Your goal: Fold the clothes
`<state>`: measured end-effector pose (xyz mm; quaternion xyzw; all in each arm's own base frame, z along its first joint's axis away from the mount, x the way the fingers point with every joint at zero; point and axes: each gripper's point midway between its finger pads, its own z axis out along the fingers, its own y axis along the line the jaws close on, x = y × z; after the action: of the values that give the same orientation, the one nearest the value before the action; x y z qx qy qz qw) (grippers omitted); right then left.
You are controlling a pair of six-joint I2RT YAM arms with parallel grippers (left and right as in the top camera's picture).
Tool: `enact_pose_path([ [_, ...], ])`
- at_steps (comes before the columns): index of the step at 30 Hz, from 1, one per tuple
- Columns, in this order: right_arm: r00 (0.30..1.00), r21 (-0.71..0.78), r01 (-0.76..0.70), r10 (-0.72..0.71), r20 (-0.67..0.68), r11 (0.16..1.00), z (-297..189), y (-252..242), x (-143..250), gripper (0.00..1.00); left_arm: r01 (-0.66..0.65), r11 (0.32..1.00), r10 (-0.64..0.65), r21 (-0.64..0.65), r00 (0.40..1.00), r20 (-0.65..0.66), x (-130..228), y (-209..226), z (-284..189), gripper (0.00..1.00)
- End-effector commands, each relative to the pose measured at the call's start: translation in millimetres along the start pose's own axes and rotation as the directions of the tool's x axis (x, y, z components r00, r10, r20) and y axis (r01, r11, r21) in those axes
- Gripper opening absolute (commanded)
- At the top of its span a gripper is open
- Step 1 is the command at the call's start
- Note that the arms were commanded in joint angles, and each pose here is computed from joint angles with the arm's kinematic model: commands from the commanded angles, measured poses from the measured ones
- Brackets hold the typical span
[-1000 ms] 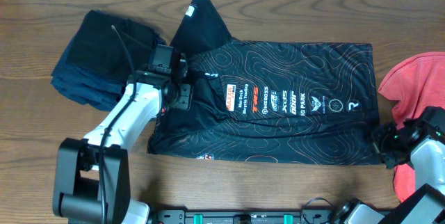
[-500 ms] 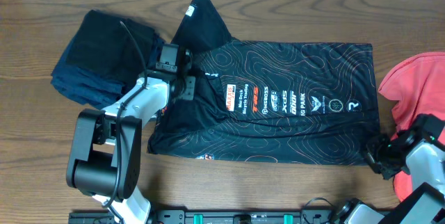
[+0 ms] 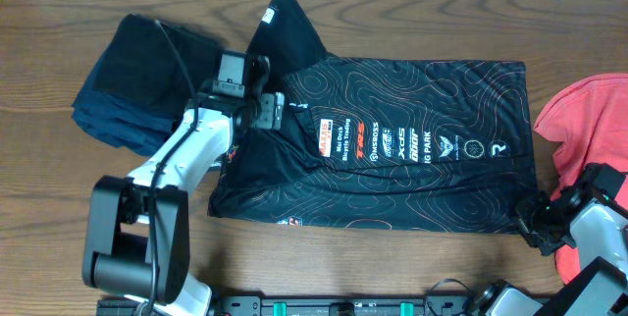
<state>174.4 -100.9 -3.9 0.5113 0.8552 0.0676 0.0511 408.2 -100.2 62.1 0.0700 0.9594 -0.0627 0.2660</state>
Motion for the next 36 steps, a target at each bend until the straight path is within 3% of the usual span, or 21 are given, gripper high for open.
enact_pose_path([
  [1, 1.0, 0.01, 0.029, -0.029, 0.01, 1.0, 0, 0, 1, 0.25, -0.014, 0.995, 0.009, 0.103, 0.999, 0.046, -17, -17, -5, 0.77],
  [6, 0.999, 0.007, 0.031, -0.031, 0.017, 0.999, 0, 1, -1, 0.25, -0.013, 0.987, 0.009, 0.161, 1.0, 0.025, -11, -26, 16, 0.64],
  [13, 0.999, 0.002, 0.032, -0.032, 0.029, 0.999, 0, 2, -4, 0.26, -0.01, 0.983, 0.009, 0.186, 1.0, 0.002, -2, -29, 43, 0.61],
  [19, 0.998, -0.008, 0.035, -0.034, 0.05, 0.999, 0, 5, -9, 0.27, 0.002, 0.973, 0.009, 0.229, 0.999, -0.044, 12, -35, 59, 0.47],
  [25, 0.998, -0.009, 0.036, -0.035, 0.054, 0.999, 0, 5, -10, 0.28, 0.005, 0.974, 0.008, 0.228, 0.998, -0.056, 15, -35, 61, 0.26],
  [28, 0.998, -0.008, 0.036, -0.035, 0.051, 0.999, 0, 5, -9, 0.28, 0.017, 0.973, -0.004, 0.228, 0.998, -0.059, 15, -35, 60, 0.06],
  [36, 0.998, -0.008, 0.036, -0.035, 0.051, 0.999, 0, 5, -9, 0.28, 0.032, 0.947, -0.037, 0.32, 0.999, 0.009, -10, -53, 31, 0.06],
])
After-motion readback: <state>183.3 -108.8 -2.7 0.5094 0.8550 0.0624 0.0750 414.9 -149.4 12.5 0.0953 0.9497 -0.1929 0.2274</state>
